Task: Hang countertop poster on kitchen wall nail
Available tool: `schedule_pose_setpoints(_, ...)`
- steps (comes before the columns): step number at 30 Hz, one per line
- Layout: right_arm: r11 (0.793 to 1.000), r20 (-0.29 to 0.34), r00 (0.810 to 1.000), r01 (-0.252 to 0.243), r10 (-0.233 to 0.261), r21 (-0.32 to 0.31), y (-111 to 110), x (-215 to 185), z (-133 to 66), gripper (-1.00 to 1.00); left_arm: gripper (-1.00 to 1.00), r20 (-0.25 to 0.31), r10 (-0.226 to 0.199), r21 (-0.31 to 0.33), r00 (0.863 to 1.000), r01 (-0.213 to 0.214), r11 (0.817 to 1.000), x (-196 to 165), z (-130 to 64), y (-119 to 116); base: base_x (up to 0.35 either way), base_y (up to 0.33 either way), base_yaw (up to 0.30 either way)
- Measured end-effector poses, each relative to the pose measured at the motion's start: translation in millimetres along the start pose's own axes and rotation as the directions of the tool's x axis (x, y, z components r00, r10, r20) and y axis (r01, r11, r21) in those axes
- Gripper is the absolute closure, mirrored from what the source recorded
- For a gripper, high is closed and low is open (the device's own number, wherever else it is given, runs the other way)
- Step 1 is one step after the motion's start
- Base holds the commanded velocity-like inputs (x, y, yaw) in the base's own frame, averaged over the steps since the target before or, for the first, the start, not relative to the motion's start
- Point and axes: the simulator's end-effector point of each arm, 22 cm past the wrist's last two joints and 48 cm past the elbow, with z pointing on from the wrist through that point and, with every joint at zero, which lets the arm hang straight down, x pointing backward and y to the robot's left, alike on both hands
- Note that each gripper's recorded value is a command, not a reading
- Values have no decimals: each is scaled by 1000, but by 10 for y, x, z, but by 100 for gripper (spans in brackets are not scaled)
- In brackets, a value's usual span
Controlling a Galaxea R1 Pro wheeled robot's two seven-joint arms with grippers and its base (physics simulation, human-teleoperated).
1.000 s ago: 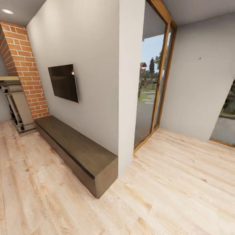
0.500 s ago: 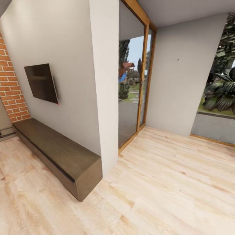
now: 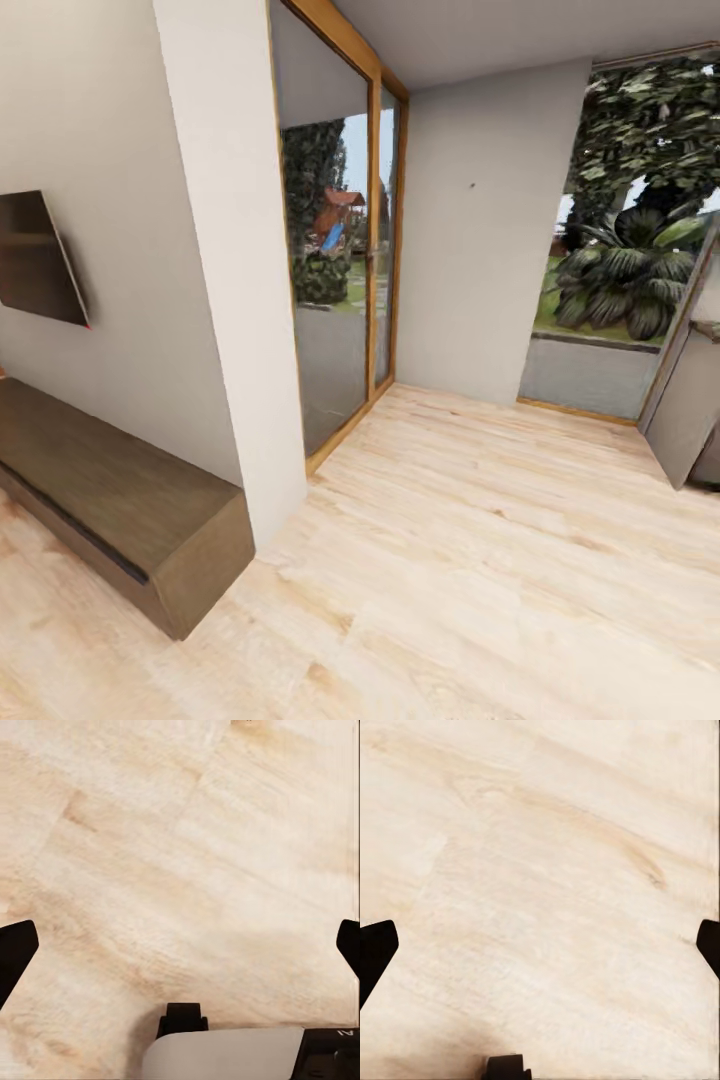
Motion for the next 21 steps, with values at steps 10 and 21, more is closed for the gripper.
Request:
schedule_pose_setpoints(10,1000,0,1000,0,0,0,0,0,0,-100,-100,0,0,0,1000,0,1000,0,0,1,0,-296,-300)
schedule_pose_setpoints(21,1000,0,1000,0,0,0,0,0,0,-100,-100,0,0,0,1000,0,1000,0,0,0,0,-296,-300)
